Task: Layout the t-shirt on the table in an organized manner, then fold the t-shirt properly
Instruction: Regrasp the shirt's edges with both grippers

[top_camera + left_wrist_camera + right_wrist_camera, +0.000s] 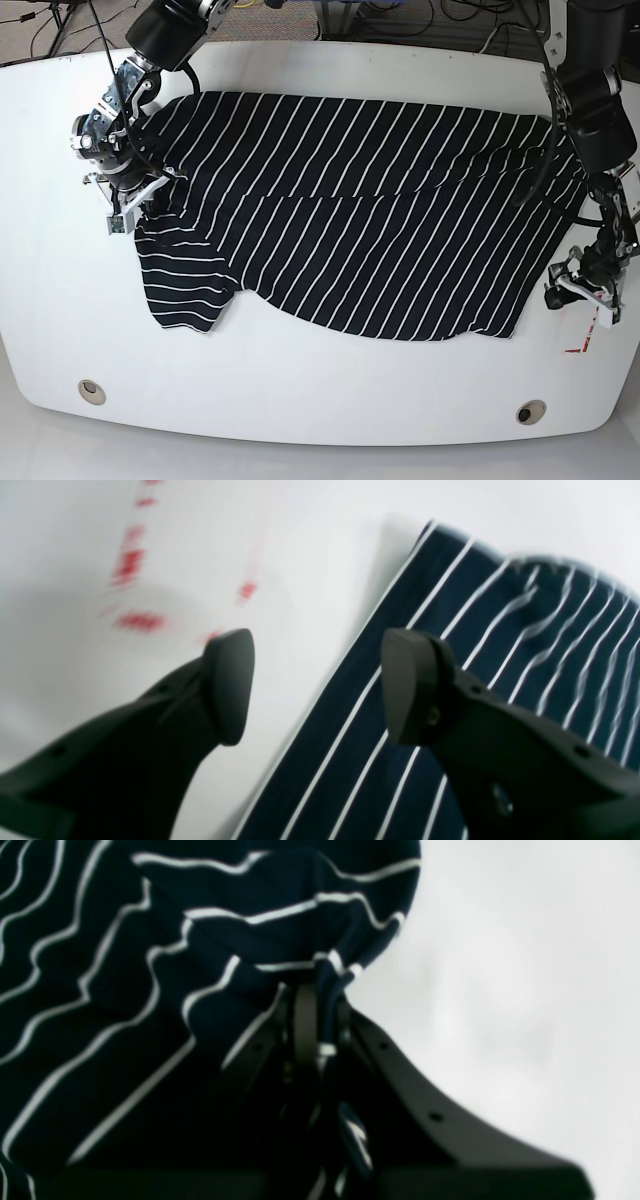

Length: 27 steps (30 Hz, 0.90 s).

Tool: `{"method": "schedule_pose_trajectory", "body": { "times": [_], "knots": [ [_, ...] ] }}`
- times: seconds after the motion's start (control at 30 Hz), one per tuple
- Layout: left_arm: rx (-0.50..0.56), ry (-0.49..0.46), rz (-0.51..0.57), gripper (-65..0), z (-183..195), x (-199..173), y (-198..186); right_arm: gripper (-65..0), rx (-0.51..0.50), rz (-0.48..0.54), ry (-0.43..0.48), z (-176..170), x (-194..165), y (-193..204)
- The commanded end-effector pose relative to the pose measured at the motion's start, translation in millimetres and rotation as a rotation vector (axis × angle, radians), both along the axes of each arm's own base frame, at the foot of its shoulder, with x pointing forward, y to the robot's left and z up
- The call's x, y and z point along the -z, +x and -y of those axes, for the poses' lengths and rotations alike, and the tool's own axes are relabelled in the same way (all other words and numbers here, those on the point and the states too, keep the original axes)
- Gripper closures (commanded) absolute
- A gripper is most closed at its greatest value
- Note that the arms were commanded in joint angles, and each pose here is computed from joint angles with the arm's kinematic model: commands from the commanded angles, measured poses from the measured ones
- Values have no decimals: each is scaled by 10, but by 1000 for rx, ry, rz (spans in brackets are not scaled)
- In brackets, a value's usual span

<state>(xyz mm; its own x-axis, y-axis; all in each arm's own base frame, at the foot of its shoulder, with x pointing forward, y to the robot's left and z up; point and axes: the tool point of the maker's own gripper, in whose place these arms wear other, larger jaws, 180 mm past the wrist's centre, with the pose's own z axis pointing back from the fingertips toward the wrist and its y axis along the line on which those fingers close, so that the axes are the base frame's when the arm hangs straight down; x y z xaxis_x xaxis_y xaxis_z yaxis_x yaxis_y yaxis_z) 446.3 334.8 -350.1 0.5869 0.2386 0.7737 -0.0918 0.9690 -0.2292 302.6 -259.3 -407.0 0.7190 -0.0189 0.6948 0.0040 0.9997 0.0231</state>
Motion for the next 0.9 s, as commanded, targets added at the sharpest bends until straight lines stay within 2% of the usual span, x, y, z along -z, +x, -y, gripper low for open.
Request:
{"method": "schedule_pose_trajectory", "body": {
  "times": [0.0,0.23,0.47,0.87],
  "knots": [
    [-20,-22,70,-381,-54,-164,221,0,5,72,-32,92,-230,118],
    [-24,-64,40,-382,73,48,355,0,4,84,-42,66,-279,92],
    [21,-118,32,-382,536,224,483,0,5,107,-48,25,-356,102],
    [70,-163,15,-379,944,340,512,0,5,111,-50,27,-372,107]
  ]
}}
